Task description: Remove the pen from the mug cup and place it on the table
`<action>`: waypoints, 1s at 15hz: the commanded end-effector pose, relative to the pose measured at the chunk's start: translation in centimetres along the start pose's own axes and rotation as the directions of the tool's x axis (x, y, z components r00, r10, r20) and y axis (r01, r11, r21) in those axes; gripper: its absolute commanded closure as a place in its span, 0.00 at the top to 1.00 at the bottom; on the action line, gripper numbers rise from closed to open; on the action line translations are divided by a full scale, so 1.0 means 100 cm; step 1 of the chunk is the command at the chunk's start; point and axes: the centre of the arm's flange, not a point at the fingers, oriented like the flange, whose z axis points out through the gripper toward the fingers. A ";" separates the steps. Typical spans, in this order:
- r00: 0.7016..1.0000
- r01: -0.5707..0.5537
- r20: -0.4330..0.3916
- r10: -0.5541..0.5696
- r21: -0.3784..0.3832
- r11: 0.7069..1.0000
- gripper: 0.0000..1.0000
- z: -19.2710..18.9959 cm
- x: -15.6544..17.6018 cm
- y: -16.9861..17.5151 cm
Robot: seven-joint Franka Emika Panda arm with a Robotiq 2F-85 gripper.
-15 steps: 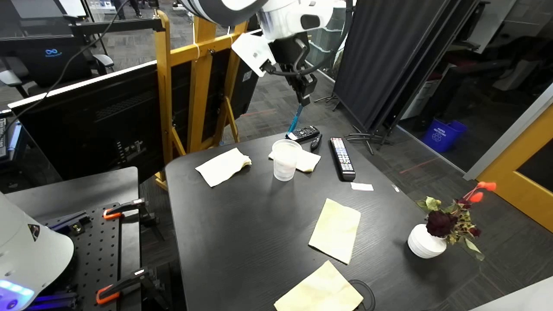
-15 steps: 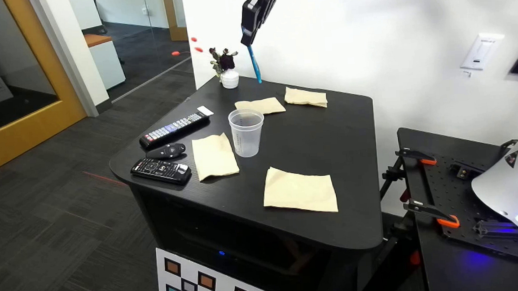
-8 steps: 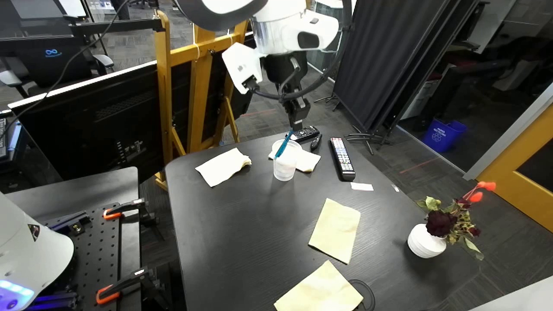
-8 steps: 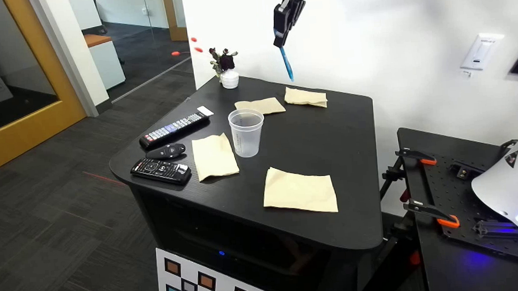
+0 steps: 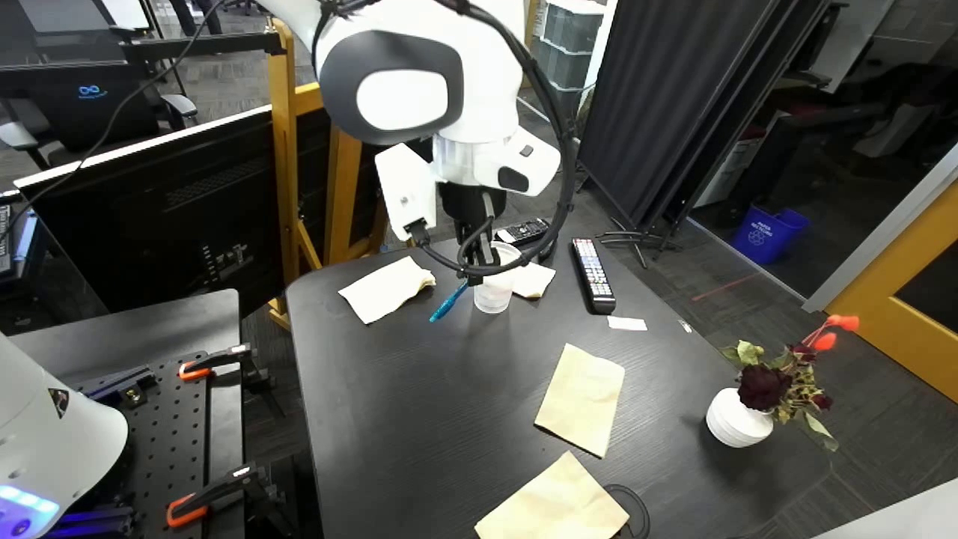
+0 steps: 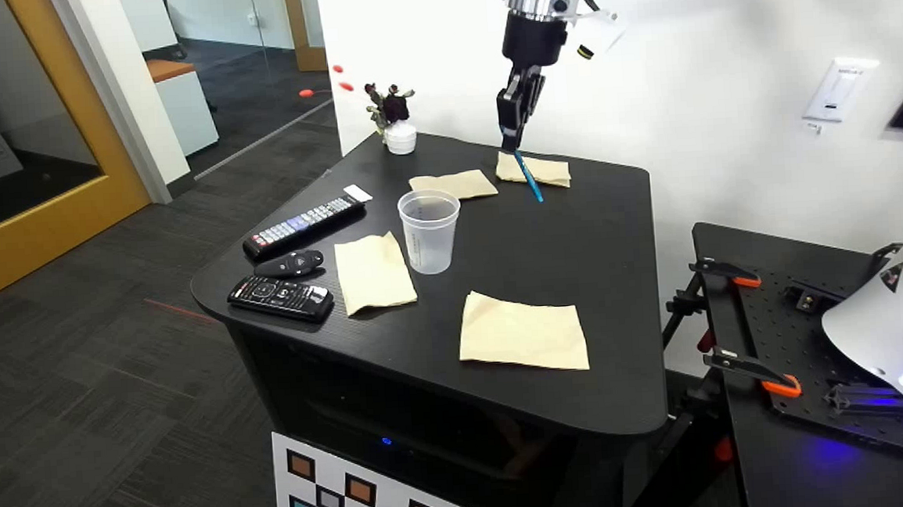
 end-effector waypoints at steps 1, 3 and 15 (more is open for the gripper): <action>0.997 -0.002 0.083 0.000 0.022 1.000 0.03 0.032 0.001 0.006; 0.992 -0.005 0.124 0.001 0.026 1.000 0.03 0.052 -0.001 0.006; 0.920 0.004 0.391 -0.029 0.066 0.998 0.37 0.116 -0.014 -0.002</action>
